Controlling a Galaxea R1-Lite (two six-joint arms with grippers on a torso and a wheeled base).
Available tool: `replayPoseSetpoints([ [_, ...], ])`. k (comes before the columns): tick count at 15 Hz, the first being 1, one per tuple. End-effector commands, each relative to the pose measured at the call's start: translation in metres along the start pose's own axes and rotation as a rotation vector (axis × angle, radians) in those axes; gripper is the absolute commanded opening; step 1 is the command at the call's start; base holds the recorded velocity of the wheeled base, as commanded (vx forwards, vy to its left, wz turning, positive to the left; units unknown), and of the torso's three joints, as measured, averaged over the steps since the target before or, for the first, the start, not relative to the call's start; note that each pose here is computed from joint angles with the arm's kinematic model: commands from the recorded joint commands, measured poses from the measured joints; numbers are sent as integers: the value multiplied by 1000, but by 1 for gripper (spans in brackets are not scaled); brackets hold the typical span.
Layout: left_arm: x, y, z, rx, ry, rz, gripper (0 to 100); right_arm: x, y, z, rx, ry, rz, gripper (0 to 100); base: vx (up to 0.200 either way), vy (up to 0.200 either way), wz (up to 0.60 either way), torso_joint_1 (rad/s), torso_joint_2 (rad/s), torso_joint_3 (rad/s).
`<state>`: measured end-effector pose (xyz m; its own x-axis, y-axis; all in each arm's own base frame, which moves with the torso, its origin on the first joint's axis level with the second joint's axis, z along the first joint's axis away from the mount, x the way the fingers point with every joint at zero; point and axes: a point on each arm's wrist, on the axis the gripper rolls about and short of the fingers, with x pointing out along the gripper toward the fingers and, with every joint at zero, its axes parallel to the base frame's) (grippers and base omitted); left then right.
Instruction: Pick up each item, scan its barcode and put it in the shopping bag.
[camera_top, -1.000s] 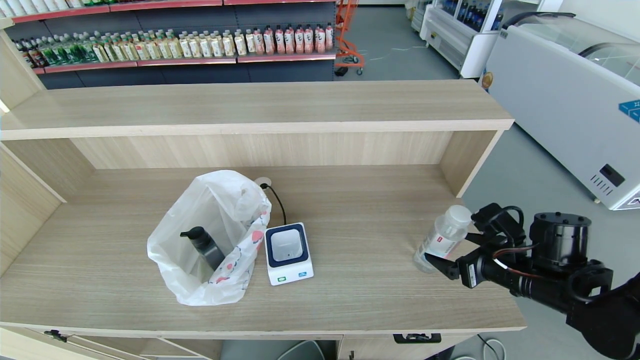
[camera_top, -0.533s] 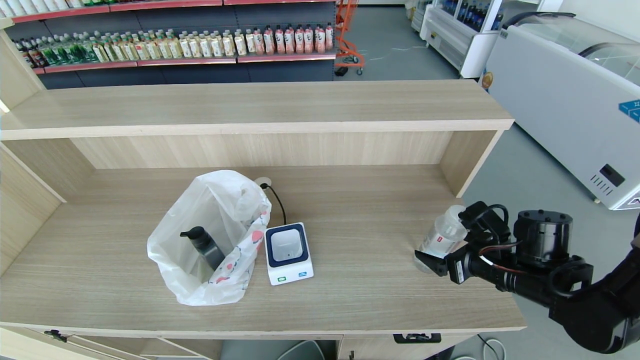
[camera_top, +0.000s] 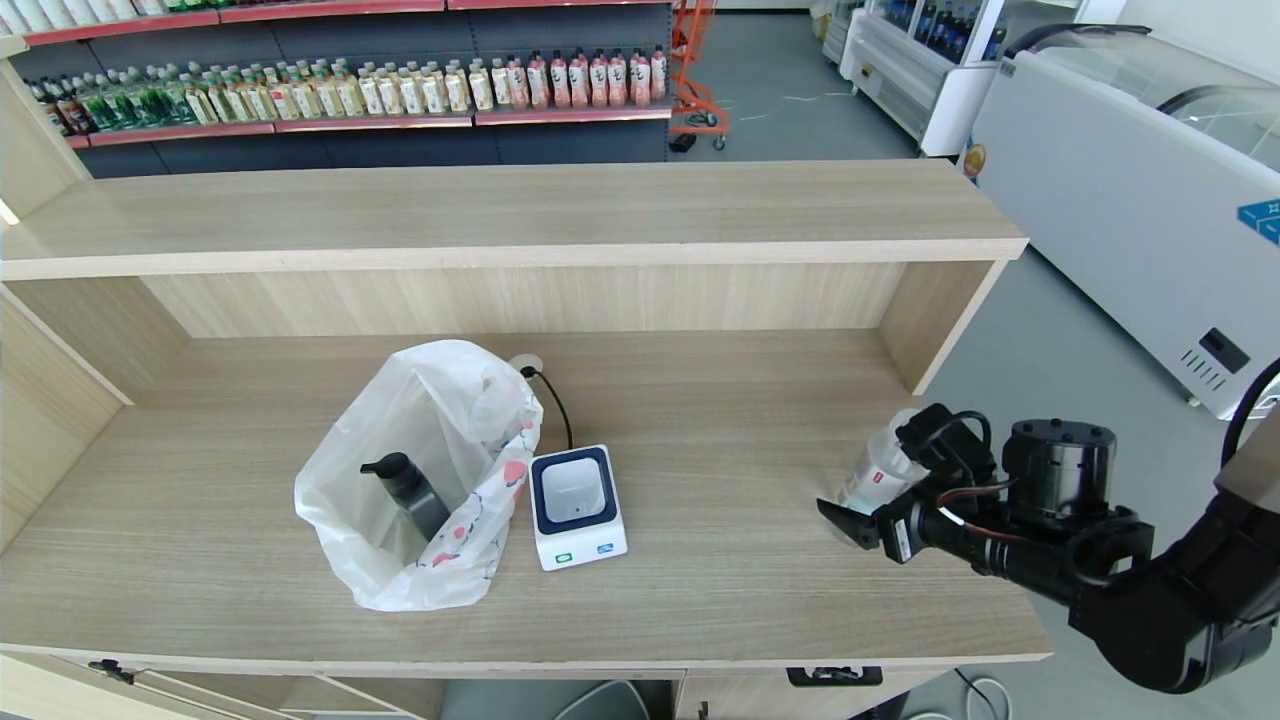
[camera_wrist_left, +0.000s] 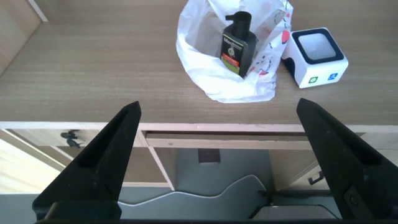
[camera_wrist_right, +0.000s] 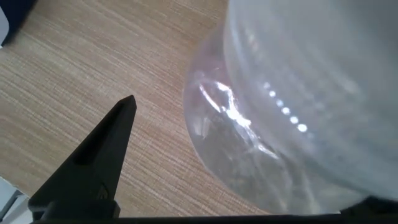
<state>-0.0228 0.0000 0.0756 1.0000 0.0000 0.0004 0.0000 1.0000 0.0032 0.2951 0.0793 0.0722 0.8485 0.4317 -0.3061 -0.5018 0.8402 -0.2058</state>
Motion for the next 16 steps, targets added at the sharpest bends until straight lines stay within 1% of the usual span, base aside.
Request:
replayPoseSetpoints([
  [1,0,0,0,0,2,0,100,5,1,-2,-1,5,7,100,0,0,0,0,0,0],
  [4,0,0,0,0,2,0,100,9,3,-6,-1,11,13,100,0,0,0,0,0,0],
  [6,0,0,0,0,0,0,100,14,2,-3,-8,-33,5,100,0,0,0,0,0,0],
  [9,0,0,0,0,0,0,100,17,3,-2,-19,-67,1,100,0,0,0,0,0,0],
  [12,0,0,0,0,0,0,100,16,2,-5,-14,-54,-2,100,0,0,0,0,0,0],
  [13,0,0,0,0,2,0,100,16,1,-5,-14,-64,-6,0,0,0,0,0,0,0],
  [16,0,0,0,0,0,0,100,16,0,-4,-17,-79,-5,0,0,0,0,0,0,0],
])
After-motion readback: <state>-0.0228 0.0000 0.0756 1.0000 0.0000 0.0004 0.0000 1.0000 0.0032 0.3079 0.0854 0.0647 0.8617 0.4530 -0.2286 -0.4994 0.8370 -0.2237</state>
